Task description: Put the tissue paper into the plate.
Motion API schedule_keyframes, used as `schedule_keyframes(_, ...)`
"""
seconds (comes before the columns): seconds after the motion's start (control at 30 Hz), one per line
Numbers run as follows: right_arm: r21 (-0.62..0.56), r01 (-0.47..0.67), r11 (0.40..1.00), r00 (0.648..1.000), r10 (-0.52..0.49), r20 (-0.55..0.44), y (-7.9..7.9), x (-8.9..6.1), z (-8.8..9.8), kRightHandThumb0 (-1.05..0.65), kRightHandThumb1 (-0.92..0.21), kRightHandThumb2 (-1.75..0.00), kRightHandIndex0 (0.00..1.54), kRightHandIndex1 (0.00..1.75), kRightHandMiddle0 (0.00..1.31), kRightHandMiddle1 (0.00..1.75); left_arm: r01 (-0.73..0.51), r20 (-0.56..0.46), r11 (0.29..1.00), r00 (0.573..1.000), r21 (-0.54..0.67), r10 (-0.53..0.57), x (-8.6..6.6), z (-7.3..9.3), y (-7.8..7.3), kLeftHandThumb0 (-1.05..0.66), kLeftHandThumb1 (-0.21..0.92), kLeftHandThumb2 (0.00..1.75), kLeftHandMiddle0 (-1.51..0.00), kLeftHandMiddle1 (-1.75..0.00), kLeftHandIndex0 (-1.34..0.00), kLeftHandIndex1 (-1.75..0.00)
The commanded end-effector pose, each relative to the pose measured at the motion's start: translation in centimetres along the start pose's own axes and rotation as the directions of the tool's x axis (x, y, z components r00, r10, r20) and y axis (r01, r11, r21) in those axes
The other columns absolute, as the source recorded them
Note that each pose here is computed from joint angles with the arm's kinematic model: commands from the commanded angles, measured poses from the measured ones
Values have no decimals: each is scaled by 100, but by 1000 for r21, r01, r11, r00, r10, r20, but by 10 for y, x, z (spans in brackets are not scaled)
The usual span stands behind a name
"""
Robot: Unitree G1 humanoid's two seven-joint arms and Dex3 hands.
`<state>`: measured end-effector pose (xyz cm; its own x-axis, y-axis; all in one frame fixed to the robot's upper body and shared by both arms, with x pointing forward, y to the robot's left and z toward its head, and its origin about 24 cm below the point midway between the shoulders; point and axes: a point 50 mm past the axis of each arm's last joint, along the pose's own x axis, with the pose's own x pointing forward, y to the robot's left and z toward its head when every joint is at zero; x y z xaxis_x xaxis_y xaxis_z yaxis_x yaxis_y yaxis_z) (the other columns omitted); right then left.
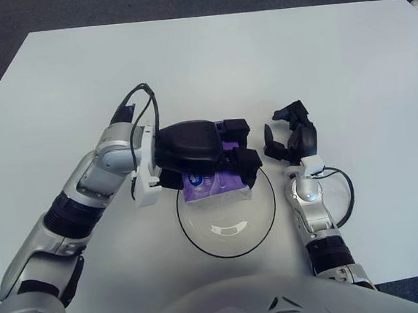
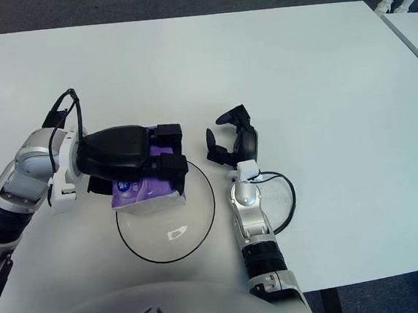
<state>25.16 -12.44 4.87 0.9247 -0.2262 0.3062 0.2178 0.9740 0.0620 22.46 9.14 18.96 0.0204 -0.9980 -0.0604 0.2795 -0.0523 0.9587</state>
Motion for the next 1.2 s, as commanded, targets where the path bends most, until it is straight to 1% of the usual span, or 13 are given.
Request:
schedule_keyframes(0.0,-94,1,996,981,-19,-195,-19,-35,-39,-1,-39,-111,71,134,43,175,30,-8,999,1000,-13,-30,-9,-12,7,-40,38,126,-72,-175,-32,-170)
schedule_keyframes(0.07,-97,4,995,980,-23,-196,-19,-35,-40,-1,-39,-111,71,133,44,175,51,3,999,999,3,-51,-9,-10,6,-64,61,101,-56,-175,-17,-159)
schedule_keyframes(0.1,-99,6,995,980,-25,-196,-18,-35,-40,-1,-38,-112,72,133,44,175,55,7,998,998,10,-55,-9,-9,6,-74,72,89,-37,-167,-11,-137)
schedule_keyframes(0.17,-104,8,995,981,-28,-192,-18,-35,-40,-1,-37,-112,72,133,44,175,57,7,998,998,20,-58,-10,-9,6,-83,82,79,-20,-160,-5,-117)
schedule_keyframes(0.2,-110,10,994,982,-31,-184,-18,-35,-40,-1,-37,-113,72,134,44,175,61,10,998,998,34,-62,-10,-4,10,-86,84,77,-16,-142,-4,-107)
schedule_keyframes(0.27,-122,14,992,985,-35,-170,-18,-35,-39,-1,-35,-116,74,134,45,175,71,16,996,997,57,-72,-11,5,14,-94,89,77,-7,-81,-2,-69)
schedule_keyframes(0.3,-126,15,992,986,-36,-165,-18,-34,-39,-1,-34,-117,74,135,45,175,76,18,995,997,63,-77,-11,8,14,-96,90,78,-4,-61,-1,-55)
schedule_keyframes(0.43,-148,16,989,990,-36,-137,-16,-34,-35,-1,-32,-119,76,135,46,175,85,0,994,996,71,-85,-13,9,10,-103,92,83,-1,-23,0,-18)
schedule_keyframes(0.6,-158,-21,987,992,1,-123,-22,-33,-41,-1,-31,-121,76,135,47,175,41,-21,998,999,39,-40,-12,6,7,-104,92,88,0,-4,0,-3)
schedule_keyframes(0.8,-164,-59,985,992,40,-118,-24,-33,-46,-1,-30,-121,77,133,48,175,37,-16,998,999,52,-36,-11,2,2,-105,92,90,0,0,0,0)
schedule_keyframes(0.83,-164,-66,984,992,47,-117,-23,-33,-45,-15,-40,-113,76,140,46,175,35,-13,998,999,60,-34,-11,2,2,-105,92,89,0,0,0,0)
schedule_keyframes(0.93,-151,-85,985,992,70,-102,-23,-33,-45,-32,-53,-103,73,149,42,175,18,-2,998,1000,68,-18,-12,1,1,-105,92,88,0,0,0,0)
schedule_keyframes(1.17,-130,-100,986,993,90,-82,-23,-33,-45,-40,-58,-99,72,152,41,175,-1,26,996,1000,90,-1,-10,1,1,-105,92,87,0,0,0,0)
